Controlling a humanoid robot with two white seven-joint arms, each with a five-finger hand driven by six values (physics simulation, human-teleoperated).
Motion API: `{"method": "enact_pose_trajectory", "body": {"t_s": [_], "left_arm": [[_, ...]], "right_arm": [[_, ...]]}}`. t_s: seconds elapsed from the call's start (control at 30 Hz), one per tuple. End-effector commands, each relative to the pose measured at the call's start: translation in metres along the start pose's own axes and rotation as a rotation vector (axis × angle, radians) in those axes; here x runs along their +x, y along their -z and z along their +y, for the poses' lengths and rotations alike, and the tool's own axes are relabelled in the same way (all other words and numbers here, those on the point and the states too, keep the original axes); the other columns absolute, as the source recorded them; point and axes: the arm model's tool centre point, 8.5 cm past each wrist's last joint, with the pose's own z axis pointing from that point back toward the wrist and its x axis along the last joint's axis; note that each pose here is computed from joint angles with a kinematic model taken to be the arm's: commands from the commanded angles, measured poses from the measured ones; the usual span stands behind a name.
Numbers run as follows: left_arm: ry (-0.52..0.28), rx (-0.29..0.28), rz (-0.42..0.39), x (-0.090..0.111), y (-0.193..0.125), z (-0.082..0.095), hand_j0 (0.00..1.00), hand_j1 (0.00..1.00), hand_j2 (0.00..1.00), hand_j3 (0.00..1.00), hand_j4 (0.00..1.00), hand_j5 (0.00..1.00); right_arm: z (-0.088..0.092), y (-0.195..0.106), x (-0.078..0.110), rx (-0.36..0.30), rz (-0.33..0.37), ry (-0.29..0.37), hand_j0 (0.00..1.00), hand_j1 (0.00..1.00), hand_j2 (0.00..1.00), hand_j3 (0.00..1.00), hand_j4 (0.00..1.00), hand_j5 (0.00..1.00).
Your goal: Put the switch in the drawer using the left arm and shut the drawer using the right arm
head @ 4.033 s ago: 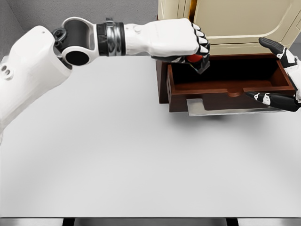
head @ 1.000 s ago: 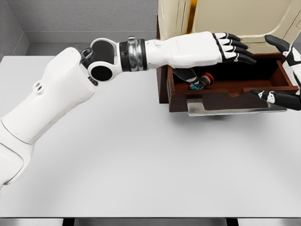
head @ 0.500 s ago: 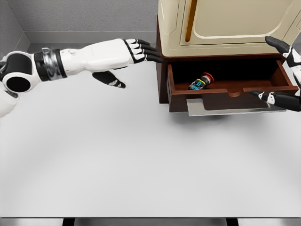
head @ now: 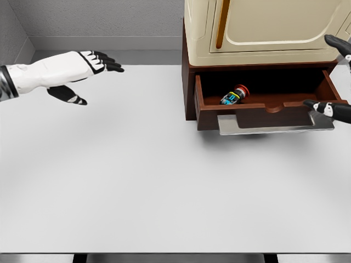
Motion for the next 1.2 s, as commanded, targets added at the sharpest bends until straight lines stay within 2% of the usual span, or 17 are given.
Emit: {"method": "enact_pose_trajectory", "body": {"t_s": [0.0, 0.07, 0.1, 0.17, 0.2, 0.23, 0.27, 0.3, 0.4, 0.47, 0.57, 0.63, 0.77, 0.83, 0.9, 0.93, 1.17], "left_arm": [[-0.006, 0.003, 0.009, -0.002, -0.003, 0.001, 1.0, 1.0, 1.0, 1.0, 1.0, 1.0], [-0.013, -0.008, 0.018, -0.004, -0.008, -0.004, 1.0, 1.0, 1.0, 1.0, 1.0, 1.0], [-0.012, -0.009, 0.025, -0.005, -0.011, -0.003, 1.0, 1.0, 1.0, 1.0, 1.0, 1.0], [-0.014, -0.009, 0.024, -0.005, -0.011, -0.004, 1.0, 1.0, 1.0, 1.0, 1.0, 1.0], [-0.014, -0.009, 0.026, -0.005, -0.012, -0.004, 1.0, 1.0, 1.0, 1.0, 1.0, 1.0], [-0.013, -0.009, 0.024, -0.005, -0.011, -0.004, 1.0, 1.0, 1.0, 1.0, 1.0, 1.0], [-0.014, -0.009, 0.023, -0.005, -0.011, -0.004, 1.0, 1.0, 1.0, 1.0, 1.0, 1.0], [-0.014, -0.009, 0.023, -0.005, -0.011, -0.004, 1.0, 1.0, 1.0, 1.0, 1.0, 1.0], [-0.017, -0.012, 0.025, -0.005, -0.011, -0.006, 1.0, 1.0, 1.0, 1.0, 1.0, 1.0], [-0.023, -0.015, 0.025, -0.005, -0.011, -0.009, 1.0, 1.0, 1.0, 1.0, 1.0, 1.0], [-0.023, -0.015, 0.025, -0.005, -0.011, -0.009, 1.0, 1.0, 1.0, 1.0, 1.0, 1.0], [-0.021, -0.016, 0.026, -0.005, -0.011, -0.009, 1.0, 1.0, 1.0, 1.0, 1.0, 1.0], [-0.024, -0.016, 0.024, -0.005, -0.011, -0.01, 1.0, 1.0, 1.0, 1.0, 1.0, 1.0], [-0.024, -0.016, 0.024, -0.005, -0.011, -0.01, 1.0, 1.0, 1.0, 1.0, 1.0, 1.0], [-0.024, -0.016, 0.024, -0.005, -0.011, -0.01, 1.0, 1.0, 1.0, 1.0, 1.0, 1.0], [-0.026, -0.017, 0.024, -0.005, -0.011, -0.011, 1.0, 1.0, 1.0, 1.0, 1.0, 1.0], [-0.029, -0.019, 0.023, -0.004, -0.011, -0.013, 1.0, 1.0, 1.0, 1.0, 1.0, 1.0]], "right_arm": [[-0.008, 0.0, 0.0, -0.032, 0.001, 0.024, 1.0, 1.0, 1.0, 1.0, 1.0, 1.0], [-0.01, 0.002, 0.0, -0.051, -0.002, 0.039, 1.0, 1.0, 1.0, 1.0, 1.0, 1.0], [-0.009, 0.002, 0.0, -0.069, -0.001, 0.071, 1.0, 1.0, 1.0, 1.0, 1.0, 1.0], [-0.007, 0.002, 0.0, -0.065, -0.001, 0.081, 1.0, 1.0, 1.0, 1.0, 1.0, 1.0], [-0.007, 0.003, 0.0, -0.056, -0.003, 0.077, 0.94, 0.94, 0.94, 0.94, 0.94, 0.94], [-0.01, 0.01, 0.002, -0.039, -0.023, 0.059, 0.81, 0.81, 0.81, 0.81, 0.81, 0.81], [-0.004, 0.012, 0.003, 0.041, -0.032, 0.057, 0.75, 0.75, 0.75, 0.75, 0.75, 0.75], [-0.003, 0.014, 0.004, 0.072, -0.038, 0.053, 0.72, 0.72, 0.72, 0.72, 0.72, 0.72], [-0.012, 0.029, 0.008, 0.105, -0.077, -0.018, 0.62, 0.62, 0.62, 0.62, 0.62, 0.62], [-0.006, 0.032, 0.009, 0.134, -0.085, -0.049, 0.58, 0.58, 0.58, 0.58, 0.58, 0.58], [0.013, 0.048, 0.016, 0.185, -0.134, -0.029, 0.57, 0.57, 0.57, 0.57, 0.57, 0.57], [0.014, 0.048, 0.016, 0.198, -0.135, -0.031, 0.57, 0.57, 0.57, 0.57, 0.57, 0.57], [0.033, 0.045, 0.016, 0.241, -0.136, 0.007, 0.58, 0.58, 0.58, 0.58, 0.58, 0.58], [0.036, 0.045, 0.017, 0.248, -0.138, 0.013, 0.58, 0.58, 0.58, 0.58, 0.58, 0.58], [0.05, 0.043, 0.018, 0.276, -0.14, 0.043, 0.58, 0.58, 0.58, 0.58, 0.58, 0.58], [0.065, 0.042, 0.02, 0.308, -0.146, 0.075, 0.58, 0.58, 0.58, 0.58, 0.58, 0.58], [0.09, 0.046, 0.028, 0.357, -0.176, 0.126, 0.56, 0.56, 0.56, 0.56, 0.56, 0.56]]}}
